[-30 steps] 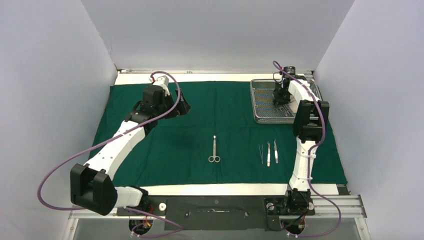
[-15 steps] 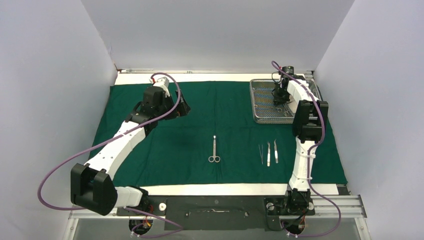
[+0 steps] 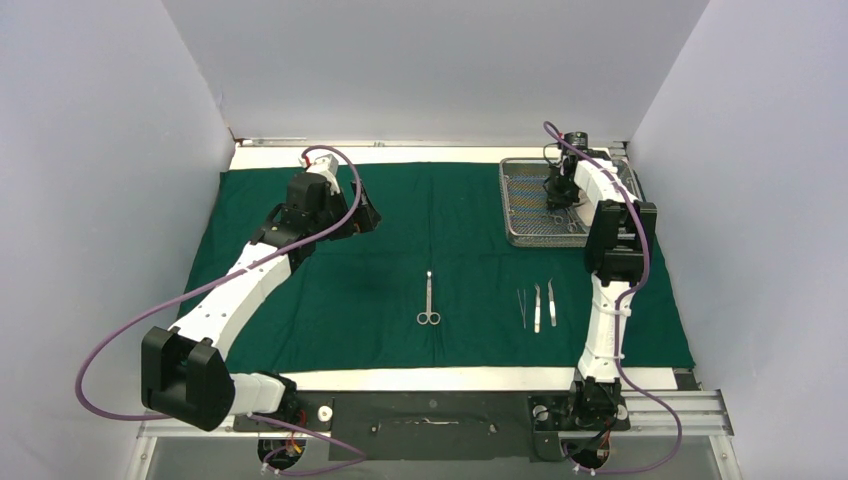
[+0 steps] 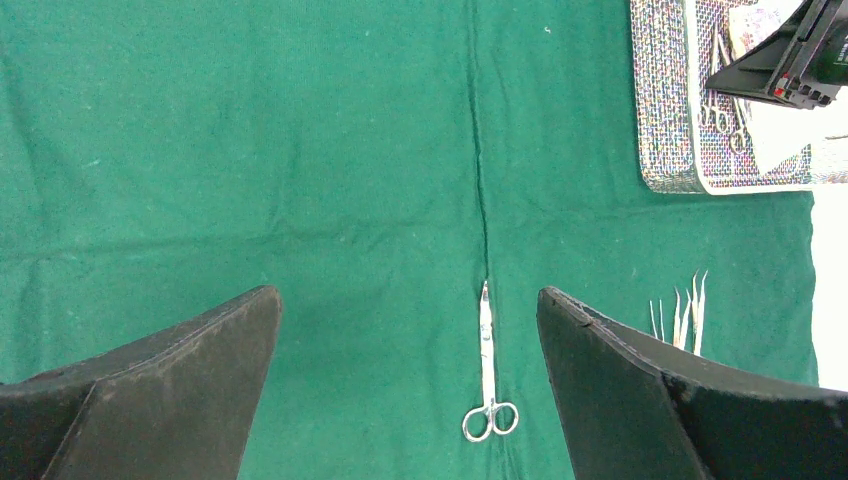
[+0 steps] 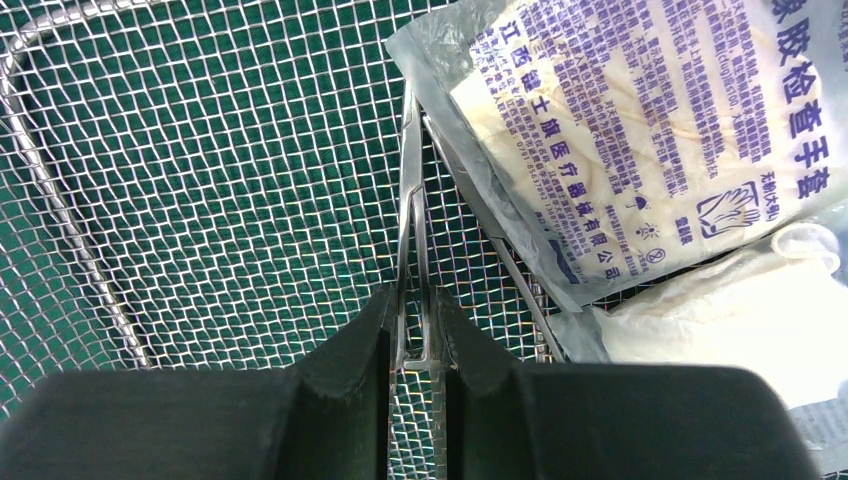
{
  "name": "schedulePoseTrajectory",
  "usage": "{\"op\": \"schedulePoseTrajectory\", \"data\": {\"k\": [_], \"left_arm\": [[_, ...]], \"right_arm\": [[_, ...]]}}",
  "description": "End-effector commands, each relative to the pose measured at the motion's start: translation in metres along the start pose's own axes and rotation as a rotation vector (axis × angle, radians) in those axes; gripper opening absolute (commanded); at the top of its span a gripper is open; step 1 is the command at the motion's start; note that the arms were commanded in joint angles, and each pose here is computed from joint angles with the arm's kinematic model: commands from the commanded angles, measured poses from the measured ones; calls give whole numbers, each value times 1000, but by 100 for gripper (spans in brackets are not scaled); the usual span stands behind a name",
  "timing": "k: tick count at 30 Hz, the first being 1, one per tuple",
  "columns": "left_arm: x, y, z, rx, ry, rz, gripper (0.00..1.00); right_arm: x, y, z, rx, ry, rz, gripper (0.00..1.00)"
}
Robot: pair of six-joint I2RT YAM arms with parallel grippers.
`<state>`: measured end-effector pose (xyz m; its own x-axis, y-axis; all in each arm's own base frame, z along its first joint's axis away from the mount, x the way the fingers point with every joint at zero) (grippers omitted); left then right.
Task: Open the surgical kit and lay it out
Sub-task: Pick up the medical item from the container.
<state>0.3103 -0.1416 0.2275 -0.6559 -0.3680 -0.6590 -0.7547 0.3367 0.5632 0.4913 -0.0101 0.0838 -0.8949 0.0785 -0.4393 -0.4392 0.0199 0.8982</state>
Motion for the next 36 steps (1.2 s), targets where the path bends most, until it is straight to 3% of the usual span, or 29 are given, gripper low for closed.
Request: {"op": "schedulePoseTrajectory", "data": {"k": [1, 15, 27, 36], "left_arm": [[-13, 4, -8, 44, -17, -51, 98], [-14, 2, -13, 72, -15, -43, 98], [-6, -1, -36, 272, -24, 43, 99], [-5, -6, -48, 340, 34, 87, 99]], "right_arm": [[-30, 41, 19, -56, -17, -115, 5], [-37, 69, 18, -48, -21, -155, 5], [-45, 118, 24, -100, -54, -226, 5], [-27, 171, 69, -236, -114, -290, 5]]}}
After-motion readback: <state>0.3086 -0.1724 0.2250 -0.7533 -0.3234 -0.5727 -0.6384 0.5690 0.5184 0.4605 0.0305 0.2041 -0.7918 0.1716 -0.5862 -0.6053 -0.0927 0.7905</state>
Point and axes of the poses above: each gripper's point midway between its finger pads, its own y axis back along the fingers, its own z axis along the line the jaws close on, x = y × z, the point moved 6 cm from there along y, back along the fingers, and after that the axes turned 4 degrees about y, right-handed, at the moved point
